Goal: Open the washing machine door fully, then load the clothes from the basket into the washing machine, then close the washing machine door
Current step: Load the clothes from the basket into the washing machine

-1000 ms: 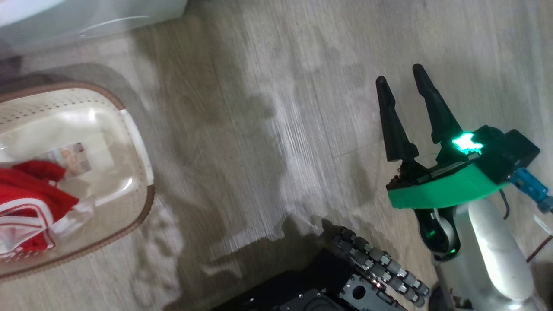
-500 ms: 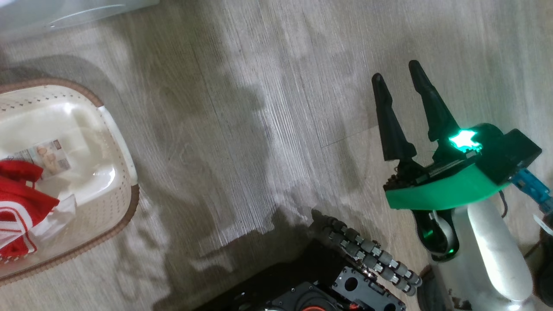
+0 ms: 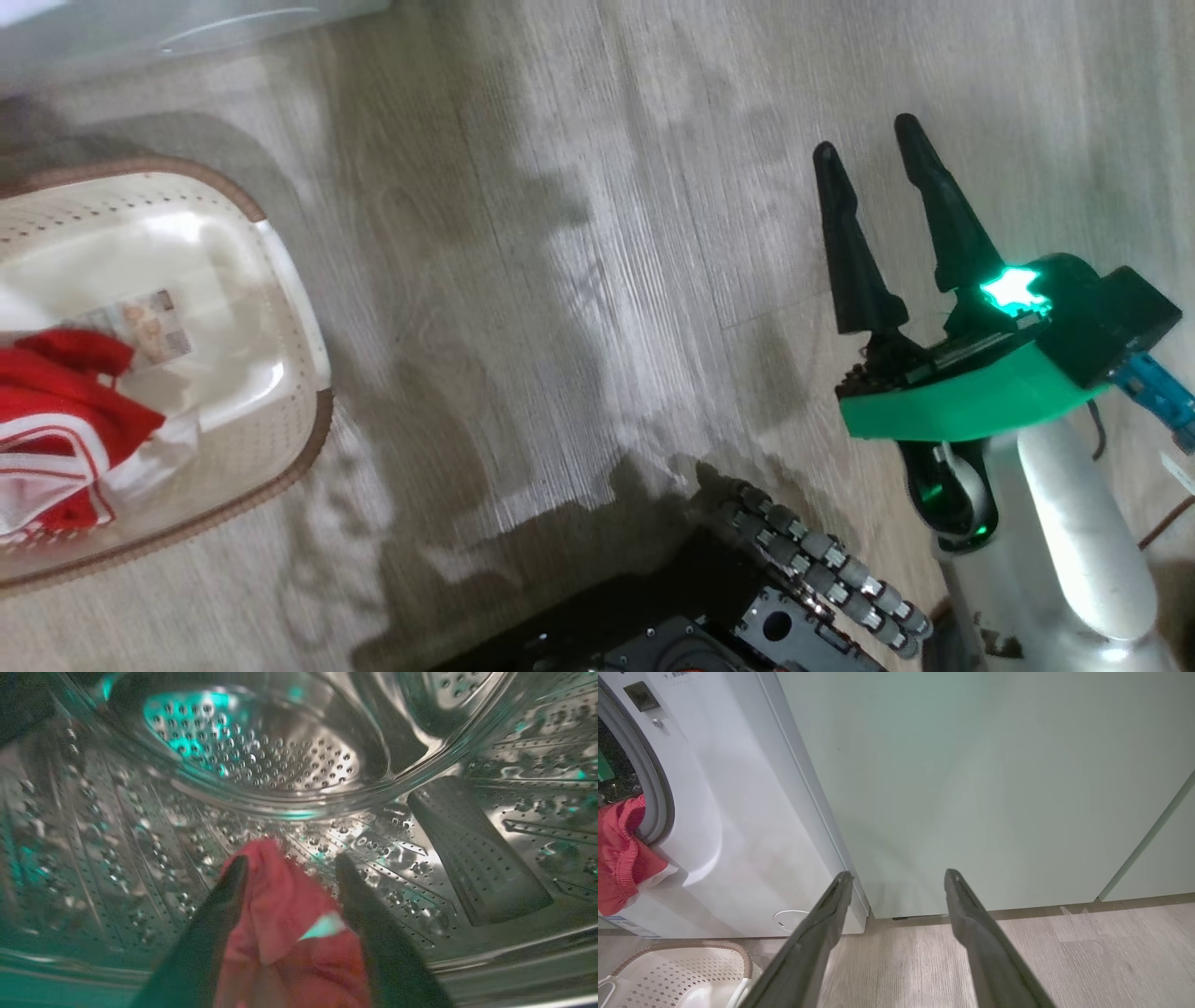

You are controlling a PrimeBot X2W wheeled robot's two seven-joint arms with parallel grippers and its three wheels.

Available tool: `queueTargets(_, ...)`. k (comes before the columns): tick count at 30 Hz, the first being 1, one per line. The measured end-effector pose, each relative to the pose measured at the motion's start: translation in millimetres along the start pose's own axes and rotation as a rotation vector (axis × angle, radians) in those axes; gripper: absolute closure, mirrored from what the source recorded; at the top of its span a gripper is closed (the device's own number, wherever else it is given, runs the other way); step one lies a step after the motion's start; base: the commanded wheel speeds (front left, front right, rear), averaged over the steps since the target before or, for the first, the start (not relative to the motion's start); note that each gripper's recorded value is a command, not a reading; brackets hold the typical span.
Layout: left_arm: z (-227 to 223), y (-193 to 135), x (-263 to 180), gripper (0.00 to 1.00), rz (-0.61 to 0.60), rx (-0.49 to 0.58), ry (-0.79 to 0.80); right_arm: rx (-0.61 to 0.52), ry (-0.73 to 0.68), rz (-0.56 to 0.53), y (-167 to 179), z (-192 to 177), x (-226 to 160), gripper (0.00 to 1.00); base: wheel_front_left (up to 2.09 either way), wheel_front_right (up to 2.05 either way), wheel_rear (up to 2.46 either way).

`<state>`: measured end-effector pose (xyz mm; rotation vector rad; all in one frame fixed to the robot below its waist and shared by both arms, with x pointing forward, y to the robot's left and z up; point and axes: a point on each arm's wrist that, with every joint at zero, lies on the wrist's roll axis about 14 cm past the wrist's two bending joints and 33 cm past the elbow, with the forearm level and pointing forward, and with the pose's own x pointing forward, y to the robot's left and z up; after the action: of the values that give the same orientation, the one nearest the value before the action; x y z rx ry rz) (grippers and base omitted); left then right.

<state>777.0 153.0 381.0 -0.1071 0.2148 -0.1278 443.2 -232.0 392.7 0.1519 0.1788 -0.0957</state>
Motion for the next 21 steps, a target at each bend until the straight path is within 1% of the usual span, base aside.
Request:
queueTargets(8, 25.6, -17.5, -31.1, 0.00, -0.029, 0.055, -0.118, -0.007, -0.042, 0.022, 6.8, 14.9, 0.6, 0.00, 0.00, 0.00, 0.00)
queueTargets(11, 23.6, -27.8, -52.8, 0.00, -0.041, 0.075, -0.138, -0.008, -0.062, 0.017, 5.5, 21.8, -0.9, 0.00, 0.00, 0.00, 0.00)
queueTargets(14, 22.2, -34.8, -78.9, 0.00, -0.051, 0.062, -0.164, -0.010, -0.079, 0.032, 11.0, 27.7, 0.1, 0.00, 0.00, 0.00, 0.00)
queueTargets(19, 37.4, -31.6, -129.3, 0.00, -0.027, 0.061, -0.246, -0.011, -0.105, 0.056, 20.0, 36.9, -1.1, 0.00, 0.00, 0.00, 0.00)
queueTargets(20, 37.4, -31.6, -129.3, 0.00, -0.027, 0.061, -0.246, -0.011, -0.105, 0.056, 20.0, 36.9, -1.1, 0.00, 0.00, 0.00, 0.00)
queueTargets(21, 40.1, -31.7, -140.3, 0.00, -0.023, 0.051, -0.260, -0.010, -0.105, 0.058, 21.0, 37.1, -2.5, 0.00, 0.00, 0.00, 0.00)
